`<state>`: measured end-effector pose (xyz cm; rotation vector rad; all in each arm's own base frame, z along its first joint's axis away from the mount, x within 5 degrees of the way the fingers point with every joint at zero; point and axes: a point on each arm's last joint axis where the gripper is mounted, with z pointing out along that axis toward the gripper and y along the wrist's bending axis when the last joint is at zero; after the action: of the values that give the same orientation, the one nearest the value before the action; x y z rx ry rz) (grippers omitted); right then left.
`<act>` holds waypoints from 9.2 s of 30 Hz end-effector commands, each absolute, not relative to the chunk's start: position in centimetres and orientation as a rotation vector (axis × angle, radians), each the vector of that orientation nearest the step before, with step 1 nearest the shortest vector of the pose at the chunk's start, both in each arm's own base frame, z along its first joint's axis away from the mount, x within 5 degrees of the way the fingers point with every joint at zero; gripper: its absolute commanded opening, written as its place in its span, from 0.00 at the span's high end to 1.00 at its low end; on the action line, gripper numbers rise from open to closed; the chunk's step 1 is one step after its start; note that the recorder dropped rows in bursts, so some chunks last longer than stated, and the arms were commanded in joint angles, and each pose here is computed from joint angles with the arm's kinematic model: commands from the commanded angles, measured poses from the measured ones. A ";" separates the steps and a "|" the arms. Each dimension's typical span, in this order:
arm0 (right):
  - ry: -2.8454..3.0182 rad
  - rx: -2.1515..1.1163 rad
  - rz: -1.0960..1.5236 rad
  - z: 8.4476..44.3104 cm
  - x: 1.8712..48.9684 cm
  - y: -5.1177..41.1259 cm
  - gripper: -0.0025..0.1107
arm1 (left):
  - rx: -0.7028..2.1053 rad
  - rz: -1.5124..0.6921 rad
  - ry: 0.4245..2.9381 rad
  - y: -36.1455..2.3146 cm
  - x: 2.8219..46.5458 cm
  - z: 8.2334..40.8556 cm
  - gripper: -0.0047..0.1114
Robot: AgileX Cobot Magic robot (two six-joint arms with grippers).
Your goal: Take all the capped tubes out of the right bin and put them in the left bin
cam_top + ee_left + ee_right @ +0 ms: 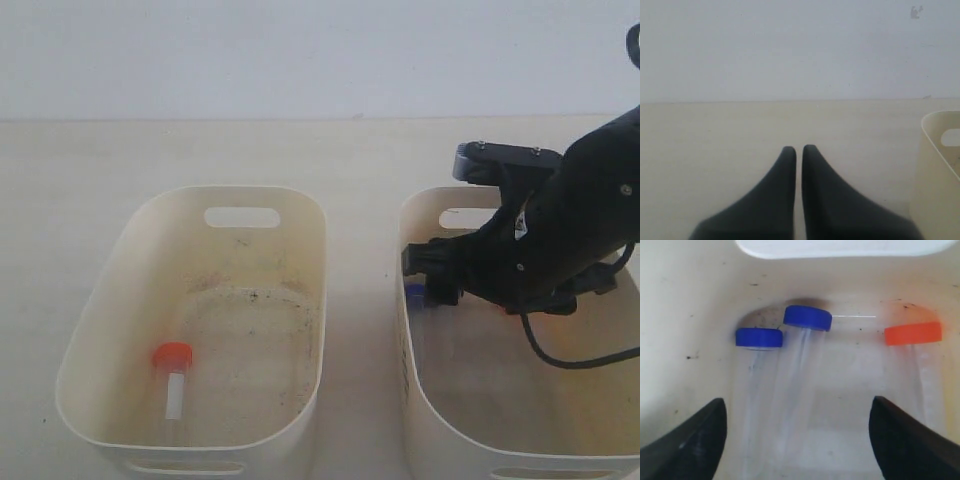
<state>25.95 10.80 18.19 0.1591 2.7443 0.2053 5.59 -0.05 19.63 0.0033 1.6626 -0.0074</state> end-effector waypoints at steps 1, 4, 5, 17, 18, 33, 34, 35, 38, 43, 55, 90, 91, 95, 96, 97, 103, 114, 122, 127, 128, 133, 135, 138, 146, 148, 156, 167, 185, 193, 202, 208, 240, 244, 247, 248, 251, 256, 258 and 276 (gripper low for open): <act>2.781 0.175 0.171 16.8 26.3 10.6 0.32 | 0.003 -0.019 1.658 -0.1 5.6 19.7 0.92; 2.791 0.176 0.134 16.2 26.5 10.5 0.32 | 0.003 -0.019 1.658 -0.1 5.6 19.7 0.92; 2.794 0.177 0.124 16.0 26.5 10.5 0.32 | 0.003 -0.019 1.658 -0.1 5.6 19.7 0.92; 2.832 0.181 0.095 14.5 26.7 10.5 0.32 | 0.003 -0.019 1.658 -0.1 5.6 19.7 0.92; 2.835 0.180 0.094 14.3 26.8 10.6 0.32 | 0.003 -0.019 1.658 -0.1 5.6 19.7 0.92; 2.890 0.179 0.057 12.1 27.0 10.6 0.34 | 0.003 -0.019 1.658 -0.1 5.6 19.7 0.92; 2.888 0.176 0.058 12.1 27.0 10.7 0.37 | 0.003 -0.019 1.658 -0.1 5.6 19.7 0.92; 2.889 0.176 0.058 12.0 27.0 10.7 0.42 | 0.003 -0.019 1.658 -0.1 5.6 19.7 0.92; 2.883 0.154 0.050 12.0 27.1 10.6 0.61 | 0.003 -0.019 1.658 -0.1 5.6 19.7 0.92; 2.885 0.154 0.047 12.0 27.1 10.6 0.92 | 0.003 -0.019 1.658 -0.1 5.6 19.7 0.92; 2.913 0.158 0.018 12.0 26.8 10.4 0.98 | 0.003 -0.019 1.658 -0.1 5.6 19.7 0.92; 2.133 -0.237 0.798 27.9 20.3 19.6 0.98 | 0.003 -0.019 1.658 -0.1 5.6 19.7 0.92; 2.137 -0.244 0.800 27.6 20.4 19.9 0.98 | 0.003 -0.019 1.658 -0.1 5.6 19.7 0.92; 2.179 -0.263 0.785 26.1 20.7 20.8 0.98 | 0.003 -0.019 1.658 -0.1 5.6 19.7 0.92; 2.196 -0.265 0.775 25.6 20.9 20.9 0.98 | 0.003 -0.019 1.658 -0.1 5.6 19.7 0.92; 2.208 -0.266 0.768 25.3 21.0 21.0 0.98 | 0.003 -0.019 1.658 -0.1 5.6 19.7 0.92; 2.228 -0.269 0.757 24.4 21.3 21.4 0.98 | 0.003 -0.019 1.658 -0.1 5.6 19.7 0.92; 2.227 -0.269 0.758 24.4 21.3 21.4 0.71 | 0.003 -0.019 1.658 -0.1 5.6 19.7 0.92; 2.246 -0.273 0.744 24.2 21.3 21.3 0.37 | 0.003 -0.019 1.658 -0.1 5.6 19.7 0.92; 2.249 -0.284 0.734 24.2 21.2 21.3 0.37 | 0.003 -0.019 1.658 -0.1 5.6 19.7 0.92; 2.247 -0.283 0.736 24.2 21.2 21.3 0.37 | 0.003 -0.019 1.658 -0.1 5.6 19.7 0.92; 2.222 -0.290 0.738 25.3 20.8 20.7 0.39 | 0.003 -0.019 1.658 -0.1 5.6 19.7 0.92; 2.199 -0.273 0.740 26.3 20.7 20.1 0.46 | 0.003 -0.019 1.658 -0.1 5.6 19.7 0.92; 2.182 -0.226 0.725 27.5 20.8 18.6 0.68 | 0.003 -0.019 1.658 -0.1 5.6 19.7 0.92; 2.399 -0.133 0.429 26.8 21.5 13.4 0.92 | 0.003 -0.019 1.658 -0.1 5.6 19.7 0.92; 2.455 -0.142 0.338 26.2 21.6 12.6 0.89 | 0.003 -0.019 1.658 -0.1 5.6 19.7 0.92; 2.541 -0.044 0.246 25.5 21.8 11.3 0.87 | 0.003 -0.019 1.658 -0.1 5.6 19.7 0.92; 2.556 0.122 0.184 25.3 22.4 9.3 0.87 | 0.003 -0.019 1.658 -0.1 5.6 19.7 0.92; 2.705 0.091 0.101 19.7 25.0 10.7 0.87 | 0.003 -0.019 1.658 -0.1 5.6 19.7 0.92; 2.750 0.105 0.005 18.3 25.3 10.4 0.87 | 0.003 -0.019 1.658 -0.1 5.6 19.7 0.92; 2.764 0.090 -0.054 18.2 25.2 10.0 0.81 | 0.003 -0.019 1.658 -0.1 5.6 19.7 0.92; 2.768 0.084 -0.066 18.2 25.2 10.0 0.52 | 0.003 -0.019 1.658 -0.1 5.6 19.7 0.92; 2.841 0.066 -0.291 16.0 25.4 9.1 0.36 | 0.003 -0.019 1.658 -0.1 5.6 19.7 0.92; 2.860 0.046 -0.394 16.0 25.2 8.6 0.36 | 0.003 -0.019 1.658 -0.1 5.6 19.7 0.92; 2.877 0.020 -0.447 16.1 25.0 8.3 0.36 | 0.003 -0.019 1.658 -0.1 5.6 19.7 0.92; 2.880 0.021 -0.452 16.1 24.9 8.2 0.36 | 0.003 -0.019 1.658 -0.1 5.6 19.7 0.92; 2.892 0.017 -0.471 16.1 24.8 8.1 0.36 | 0.003 -0.019 1.658 -0.1 5.6 19.7 0.92; 2.901 0.035 -0.452 16.0 24.7 8.3 0.36 | 0.003 -0.019 1.658 -0.1 5.6 19.7 0.92; 2.903 0.029 -0.439 15.8 24.8 8.4 0.36 | 0.003 -0.019 1.658 -0.1 5.6 19.7 0.92; 2.991 -0.017 -0.509 12.7 25.1 8.6 0.36 | 0.003 -0.019 1.658 -0.1 5.6 19.7 0.92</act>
<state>25.65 9.88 13.57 -0.0316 2.9272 -0.3687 5.59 -0.05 19.63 0.0033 1.6626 -0.0074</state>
